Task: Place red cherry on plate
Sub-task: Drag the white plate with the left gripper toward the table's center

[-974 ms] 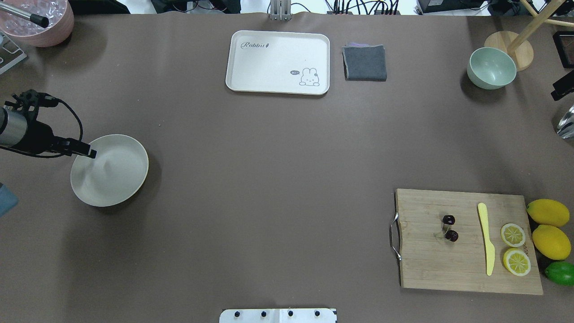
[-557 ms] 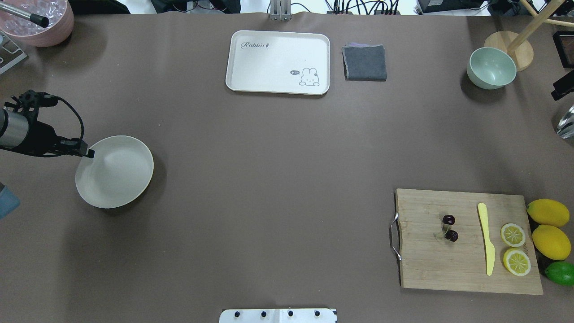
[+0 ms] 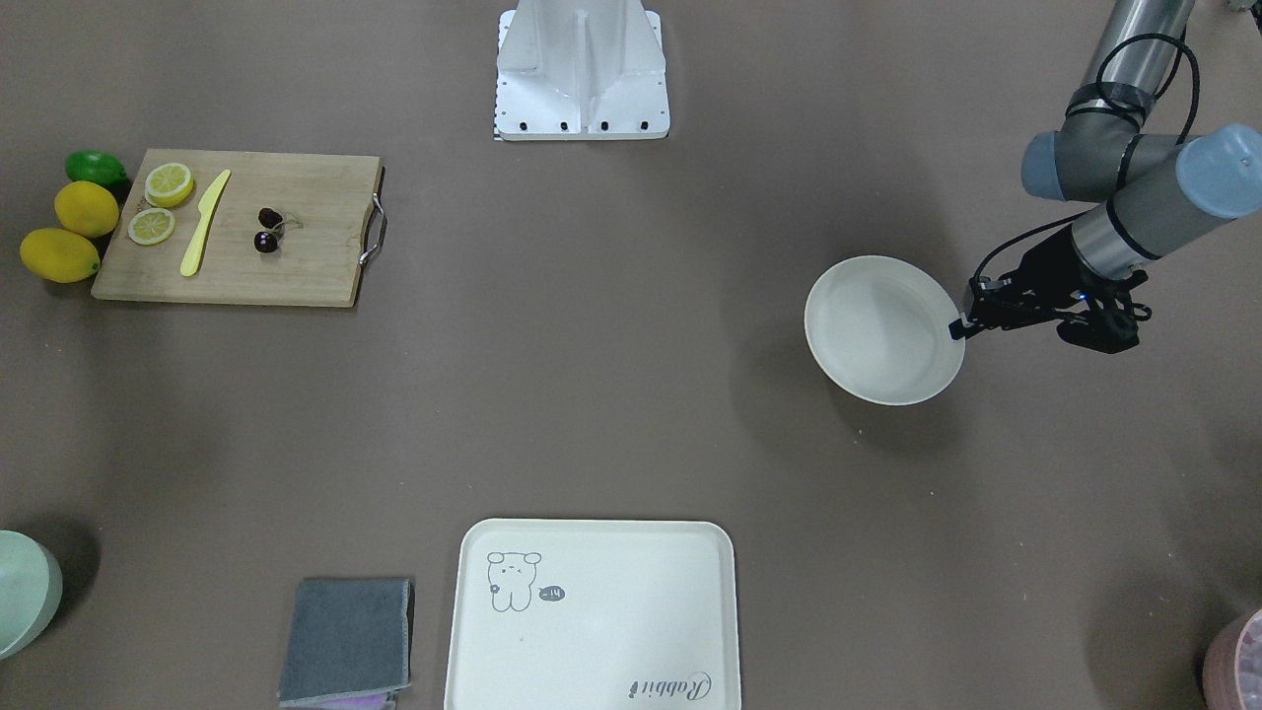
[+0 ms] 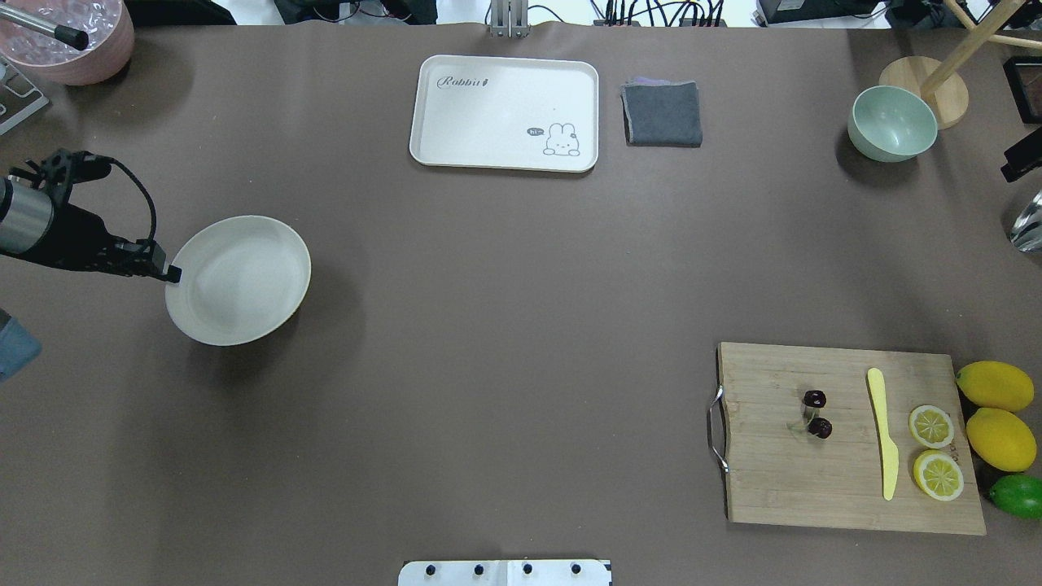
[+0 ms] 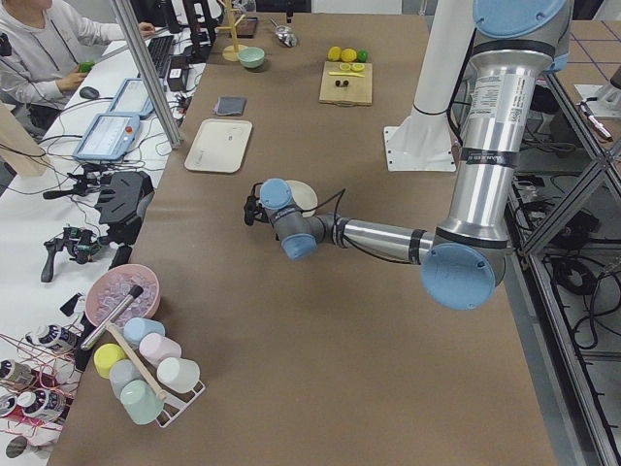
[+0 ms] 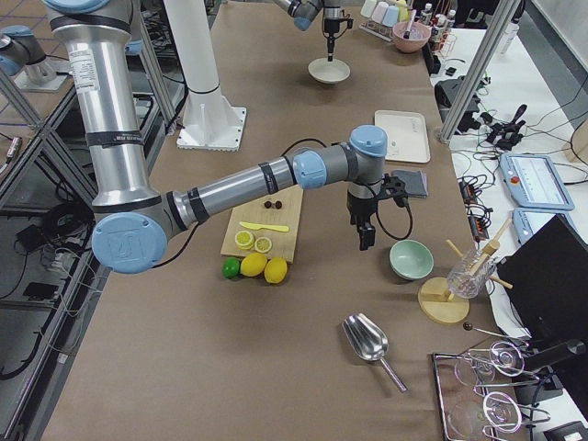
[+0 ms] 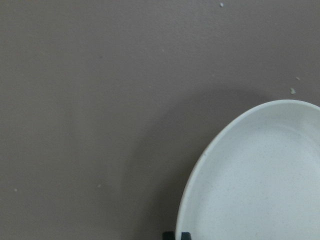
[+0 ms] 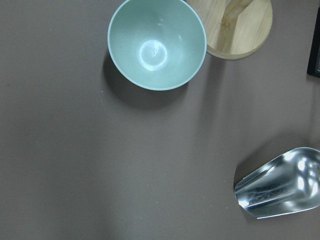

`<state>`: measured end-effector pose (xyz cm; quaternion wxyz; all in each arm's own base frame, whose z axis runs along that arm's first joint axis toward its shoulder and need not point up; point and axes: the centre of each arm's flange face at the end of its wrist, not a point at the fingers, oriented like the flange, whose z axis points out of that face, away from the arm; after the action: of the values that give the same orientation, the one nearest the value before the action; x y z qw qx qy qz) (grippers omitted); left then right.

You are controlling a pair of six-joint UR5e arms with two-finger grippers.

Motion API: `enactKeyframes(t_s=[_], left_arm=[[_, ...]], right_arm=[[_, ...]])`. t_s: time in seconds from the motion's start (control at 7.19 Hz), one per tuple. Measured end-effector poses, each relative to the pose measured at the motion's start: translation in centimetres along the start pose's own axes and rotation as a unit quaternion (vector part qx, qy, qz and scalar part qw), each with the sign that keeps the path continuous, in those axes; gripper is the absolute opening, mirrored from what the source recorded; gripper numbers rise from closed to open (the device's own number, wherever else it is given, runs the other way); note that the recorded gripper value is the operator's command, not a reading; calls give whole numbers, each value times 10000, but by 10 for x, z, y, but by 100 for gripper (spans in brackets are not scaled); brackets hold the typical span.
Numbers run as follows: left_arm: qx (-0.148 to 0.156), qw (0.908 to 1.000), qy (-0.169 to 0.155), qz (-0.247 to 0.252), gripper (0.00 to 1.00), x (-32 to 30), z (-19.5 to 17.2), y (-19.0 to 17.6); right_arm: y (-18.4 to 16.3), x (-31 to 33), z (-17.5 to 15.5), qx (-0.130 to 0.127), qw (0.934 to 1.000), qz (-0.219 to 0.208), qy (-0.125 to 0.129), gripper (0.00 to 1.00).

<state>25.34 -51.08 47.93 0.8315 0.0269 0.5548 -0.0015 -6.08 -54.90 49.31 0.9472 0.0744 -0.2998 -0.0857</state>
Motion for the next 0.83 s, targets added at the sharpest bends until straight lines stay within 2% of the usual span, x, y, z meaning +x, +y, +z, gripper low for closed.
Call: enactKeyframes(t_s=[0.14, 0.28, 0.42, 0.56, 0.83], left_arm=[[-19, 9999, -7, -168, 0, 48, -23, -15], [-5, 9994, -9, -347, 0, 102, -31, -25], [30, 9985, -4, -547, 0, 157, -14, -23], [102, 9974, -29, -718, 0, 215, 25, -6], [328, 9949, -171, -937, 0, 296, 116, 56]], right_arm=[[0, 0, 0, -3, 10000, 1, -4, 100], [1, 0, 1, -11, 10000, 6, -10, 100], [1, 0, 0, -10, 10000, 4, -22, 100], [0, -1, 0, -8, 10000, 0, -36, 100], [1, -1, 0, -11, 10000, -4, -46, 100]])
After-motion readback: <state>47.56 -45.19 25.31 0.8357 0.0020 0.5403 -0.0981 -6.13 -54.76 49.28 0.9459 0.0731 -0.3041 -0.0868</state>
